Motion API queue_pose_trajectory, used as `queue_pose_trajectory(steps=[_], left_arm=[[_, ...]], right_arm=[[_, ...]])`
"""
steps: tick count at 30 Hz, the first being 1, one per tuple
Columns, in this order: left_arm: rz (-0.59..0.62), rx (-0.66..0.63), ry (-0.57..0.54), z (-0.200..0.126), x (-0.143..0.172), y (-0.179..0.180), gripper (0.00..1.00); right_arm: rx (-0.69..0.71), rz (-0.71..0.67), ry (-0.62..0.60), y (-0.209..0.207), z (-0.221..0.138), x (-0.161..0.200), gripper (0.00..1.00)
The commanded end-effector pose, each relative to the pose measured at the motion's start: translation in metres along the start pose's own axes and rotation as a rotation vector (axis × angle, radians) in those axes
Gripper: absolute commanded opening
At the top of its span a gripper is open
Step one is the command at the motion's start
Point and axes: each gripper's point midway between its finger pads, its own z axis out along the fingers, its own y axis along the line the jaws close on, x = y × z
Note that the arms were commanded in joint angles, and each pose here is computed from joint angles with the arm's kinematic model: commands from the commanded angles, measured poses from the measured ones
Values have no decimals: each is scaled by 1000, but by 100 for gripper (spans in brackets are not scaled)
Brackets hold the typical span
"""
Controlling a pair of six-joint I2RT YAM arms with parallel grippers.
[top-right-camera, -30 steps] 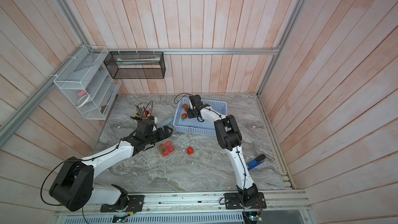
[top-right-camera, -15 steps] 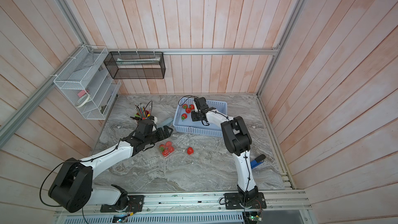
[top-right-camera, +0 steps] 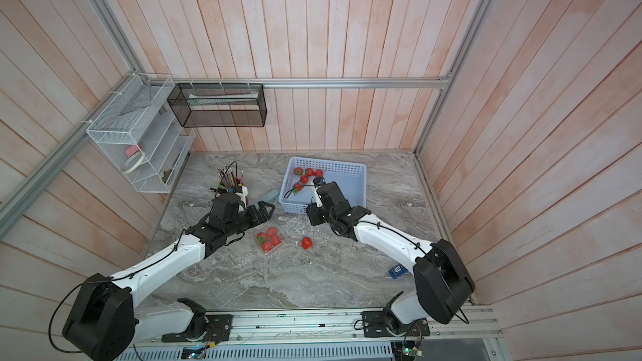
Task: Pack strawberries into containers
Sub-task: Place the strawberry in the packing box.
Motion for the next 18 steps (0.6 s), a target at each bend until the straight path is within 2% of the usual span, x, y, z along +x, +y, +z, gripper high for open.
queue_pose_trajectory(steps=[1, 6, 10, 18], left_arm=[[-14, -28, -4, -4, 4, 11, 100], [-19, -43, -12, -6, 4, 15, 100], [-21, -43, -10, -5, 4, 15, 99], [-18, -40, -13, -4, 1, 13, 99]], right_arm=[[35, 67, 72, -6, -8, 36, 20], [26, 93, 163, -6, -3, 82, 22], [20, 98, 214, -7, 10, 102, 23], [16, 83, 222, -5, 23, 103, 51]])
